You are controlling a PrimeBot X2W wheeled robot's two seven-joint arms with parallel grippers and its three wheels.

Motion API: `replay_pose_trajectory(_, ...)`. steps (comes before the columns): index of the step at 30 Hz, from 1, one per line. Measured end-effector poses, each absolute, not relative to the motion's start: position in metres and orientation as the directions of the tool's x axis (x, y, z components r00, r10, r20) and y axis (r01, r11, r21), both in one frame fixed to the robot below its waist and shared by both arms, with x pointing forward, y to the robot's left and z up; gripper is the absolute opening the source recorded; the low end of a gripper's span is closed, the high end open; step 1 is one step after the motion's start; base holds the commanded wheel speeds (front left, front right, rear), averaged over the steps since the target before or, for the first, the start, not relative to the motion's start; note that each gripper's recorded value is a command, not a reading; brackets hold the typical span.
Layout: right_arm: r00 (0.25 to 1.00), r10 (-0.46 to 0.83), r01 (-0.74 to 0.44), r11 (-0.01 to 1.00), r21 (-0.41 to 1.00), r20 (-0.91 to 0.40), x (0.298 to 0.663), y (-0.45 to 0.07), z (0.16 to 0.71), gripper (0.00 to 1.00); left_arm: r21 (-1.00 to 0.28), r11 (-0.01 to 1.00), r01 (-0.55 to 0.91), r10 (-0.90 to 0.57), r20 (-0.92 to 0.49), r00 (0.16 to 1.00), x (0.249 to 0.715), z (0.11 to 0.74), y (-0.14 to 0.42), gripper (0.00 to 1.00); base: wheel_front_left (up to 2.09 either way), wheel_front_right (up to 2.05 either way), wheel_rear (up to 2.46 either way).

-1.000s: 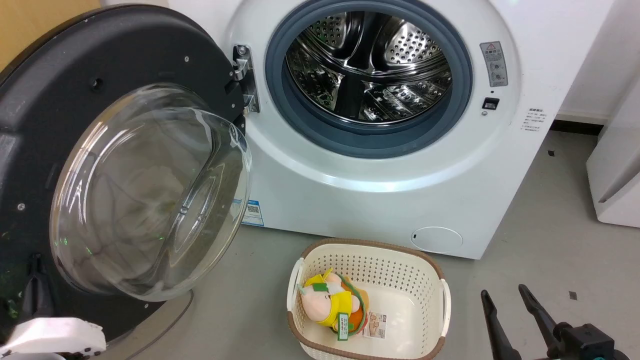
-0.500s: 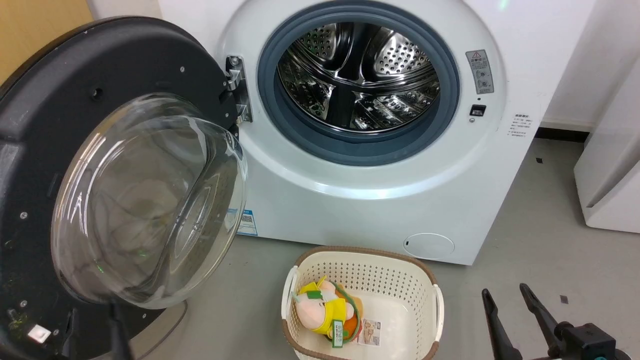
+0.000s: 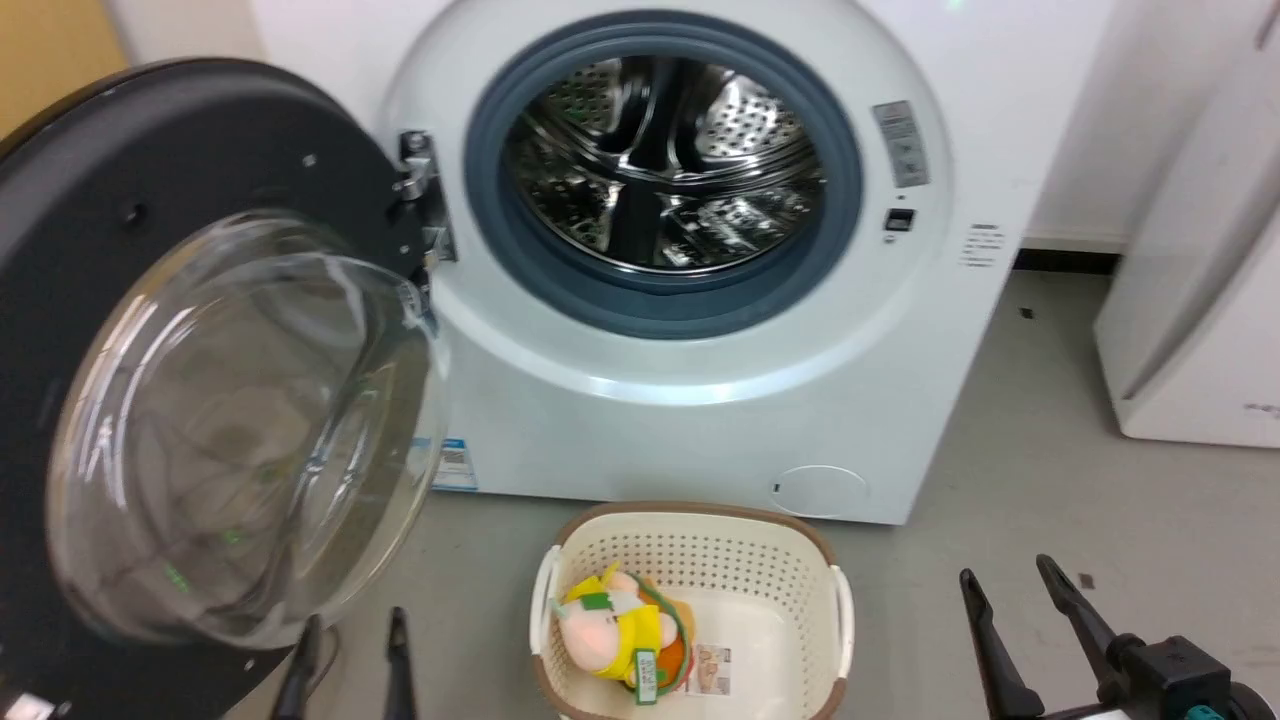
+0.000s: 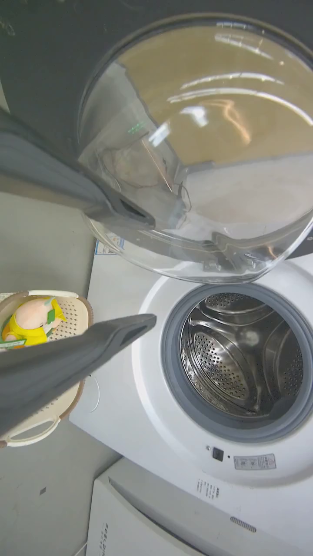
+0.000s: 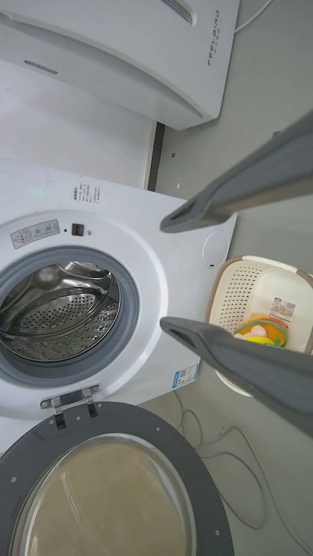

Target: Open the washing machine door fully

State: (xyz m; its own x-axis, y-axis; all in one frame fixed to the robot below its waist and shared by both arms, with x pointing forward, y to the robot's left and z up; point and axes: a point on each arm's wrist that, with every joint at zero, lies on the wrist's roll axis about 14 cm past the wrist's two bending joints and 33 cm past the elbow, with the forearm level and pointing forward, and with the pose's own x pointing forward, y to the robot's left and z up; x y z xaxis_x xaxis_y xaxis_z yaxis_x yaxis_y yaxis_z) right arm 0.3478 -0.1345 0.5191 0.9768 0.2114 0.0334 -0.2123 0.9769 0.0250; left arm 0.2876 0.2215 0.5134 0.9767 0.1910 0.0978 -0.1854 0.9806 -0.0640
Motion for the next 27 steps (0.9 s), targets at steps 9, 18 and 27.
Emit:
replay_pose_trajectory(9,0.992,0.116,-0.116,0.993,0.011,0.041,0.333,-0.165,0.524,1.0,-0.026,1.0,-0.017,0.019,0.094,0.995,0.316,0.513,0.171,1.0,0.0,0.0,0.0)
replay_pose_trajectory(18,0.997,0.07,-0.071,0.997,0.016,0.044,0.323,-0.178,0.525,1.0,-0.023,0.999,0.035,-0.034,0.053,0.998,0.327,0.504,0.155,1.0,0.0,0.0,0.0)
replay_pose_trajectory(27,0.995,0.096,-0.096,0.995,0.018,0.038,0.326,-0.17,0.522,1.0,-0.024,1.0,0.009,-0.008,0.032,0.999,0.324,0.499,0.163,1.0,0.0,0.0,0.0)
